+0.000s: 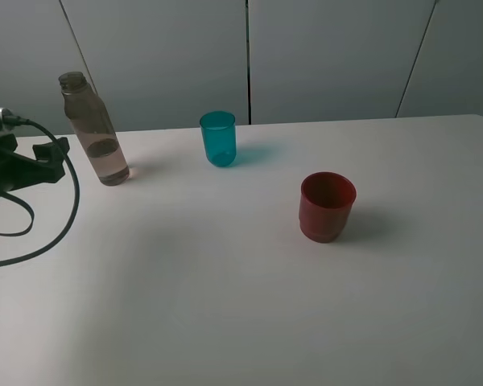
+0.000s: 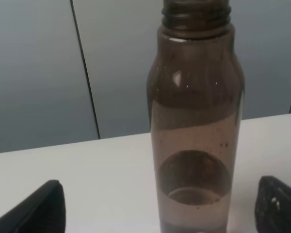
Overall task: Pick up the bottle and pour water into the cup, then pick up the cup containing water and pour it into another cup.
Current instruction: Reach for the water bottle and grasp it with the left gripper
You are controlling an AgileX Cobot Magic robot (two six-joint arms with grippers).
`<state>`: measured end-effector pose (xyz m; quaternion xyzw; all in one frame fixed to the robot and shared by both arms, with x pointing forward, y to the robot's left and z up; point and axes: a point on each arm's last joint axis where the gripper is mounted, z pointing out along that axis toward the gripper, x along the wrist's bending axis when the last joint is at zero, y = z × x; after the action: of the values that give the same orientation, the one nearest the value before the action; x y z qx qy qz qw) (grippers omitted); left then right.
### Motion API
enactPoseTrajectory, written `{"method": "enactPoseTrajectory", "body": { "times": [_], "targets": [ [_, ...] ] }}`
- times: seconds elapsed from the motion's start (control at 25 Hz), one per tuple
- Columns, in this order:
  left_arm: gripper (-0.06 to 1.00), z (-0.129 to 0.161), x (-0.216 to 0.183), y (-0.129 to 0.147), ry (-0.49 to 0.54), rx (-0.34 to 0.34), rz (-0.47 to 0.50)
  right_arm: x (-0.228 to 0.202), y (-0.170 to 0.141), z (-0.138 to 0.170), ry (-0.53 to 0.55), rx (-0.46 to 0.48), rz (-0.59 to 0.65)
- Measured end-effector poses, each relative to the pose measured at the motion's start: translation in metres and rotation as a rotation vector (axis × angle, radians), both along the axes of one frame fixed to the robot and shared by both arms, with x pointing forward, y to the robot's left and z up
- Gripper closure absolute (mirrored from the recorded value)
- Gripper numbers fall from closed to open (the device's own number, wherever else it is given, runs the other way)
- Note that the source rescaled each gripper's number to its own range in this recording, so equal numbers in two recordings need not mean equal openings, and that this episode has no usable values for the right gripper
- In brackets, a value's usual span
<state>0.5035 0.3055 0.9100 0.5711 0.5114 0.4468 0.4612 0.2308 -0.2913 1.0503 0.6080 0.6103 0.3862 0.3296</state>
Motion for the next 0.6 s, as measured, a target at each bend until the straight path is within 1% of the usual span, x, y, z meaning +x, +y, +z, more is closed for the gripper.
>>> {"method": "enactPoseTrajectory", "body": {
  "times": [0.28, 0.6],
  "targets": [
    [-0.06, -0.034, 0.024, -0.003, 0.063, 0.000, -0.047, 0.000, 0.000, 0.000, 0.000, 0.000, 0.000],
    [-0.06, -0.051, 0.056, -0.005, 0.040, 0.022, -0.099, 0.000, 0.000, 0.000, 0.000, 0.001, -0.001]
  ]
}}
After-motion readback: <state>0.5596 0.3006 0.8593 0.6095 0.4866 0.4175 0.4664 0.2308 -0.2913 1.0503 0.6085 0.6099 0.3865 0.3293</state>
